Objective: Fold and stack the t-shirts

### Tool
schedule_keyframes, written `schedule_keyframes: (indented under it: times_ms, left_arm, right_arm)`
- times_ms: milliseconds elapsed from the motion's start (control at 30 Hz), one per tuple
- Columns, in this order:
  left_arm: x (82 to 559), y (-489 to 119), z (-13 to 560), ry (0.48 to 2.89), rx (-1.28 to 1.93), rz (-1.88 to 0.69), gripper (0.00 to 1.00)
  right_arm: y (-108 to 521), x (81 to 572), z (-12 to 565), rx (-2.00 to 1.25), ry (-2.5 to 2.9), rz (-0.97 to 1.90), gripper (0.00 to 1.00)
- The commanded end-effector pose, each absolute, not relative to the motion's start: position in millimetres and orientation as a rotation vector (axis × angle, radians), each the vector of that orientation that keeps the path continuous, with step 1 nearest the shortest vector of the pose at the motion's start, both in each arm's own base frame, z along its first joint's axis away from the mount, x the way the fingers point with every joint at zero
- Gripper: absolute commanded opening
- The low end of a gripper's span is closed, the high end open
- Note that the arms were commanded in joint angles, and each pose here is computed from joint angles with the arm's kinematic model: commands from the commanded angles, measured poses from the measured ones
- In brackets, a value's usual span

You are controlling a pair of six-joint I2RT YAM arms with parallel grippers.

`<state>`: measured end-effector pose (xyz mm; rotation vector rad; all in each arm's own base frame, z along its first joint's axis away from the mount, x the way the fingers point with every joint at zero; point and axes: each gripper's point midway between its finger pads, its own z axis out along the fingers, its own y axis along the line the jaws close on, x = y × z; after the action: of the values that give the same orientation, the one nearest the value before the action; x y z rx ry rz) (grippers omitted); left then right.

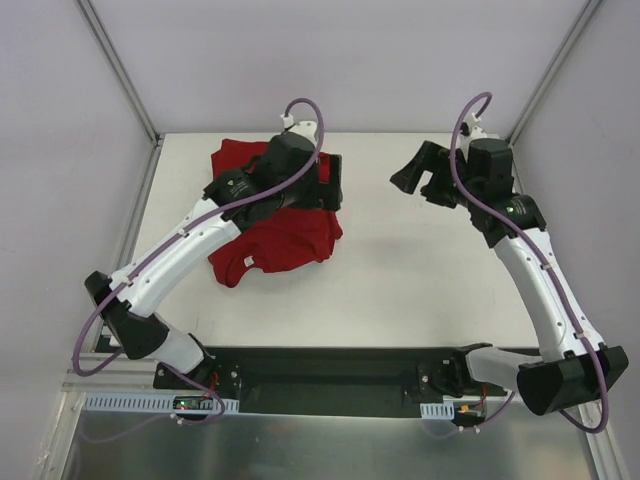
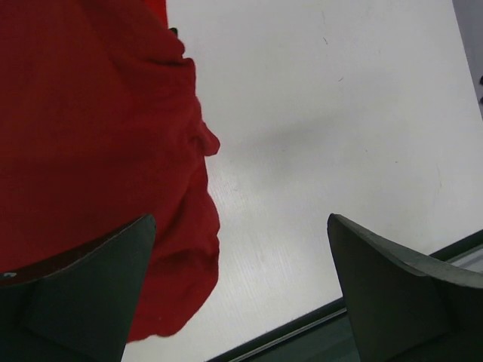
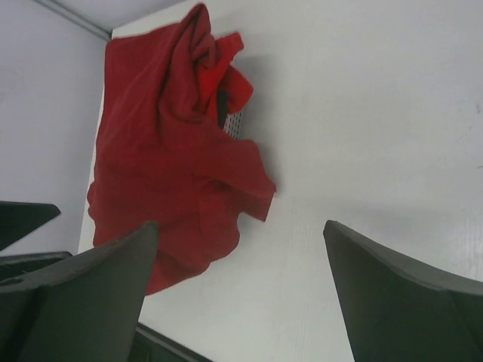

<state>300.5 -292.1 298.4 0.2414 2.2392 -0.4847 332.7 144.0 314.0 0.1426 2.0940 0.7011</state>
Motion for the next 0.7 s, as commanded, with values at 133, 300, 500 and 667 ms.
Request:
schedule_keyframes:
  times_ms: [133,300,500,667]
  left_arm:
    - [275.1,-238.3,263.0,2.442,0.005,-0.331,0.98]
    - [269.5,-231.7,257.0,2.463,0.068,-0.306,0.97]
    - [295.7,-294.1,257.9,2.442,0.362,-0.291,0.95]
    - [318.6,-344.5,243.3,2.449,0.475,-0.352,0.95]
  right_arm:
    - [196.2,316.6,292.5,0.159,2.179,0.895,0.96]
    - [202.1,317.5,278.9,0.118,2.194,0.854,0.96]
    - [128.8,331.9,303.4,0.307,2.133,0.618,0.96]
    - [70.5,320.3,285.4,0.458,2.208,0.477,0.96]
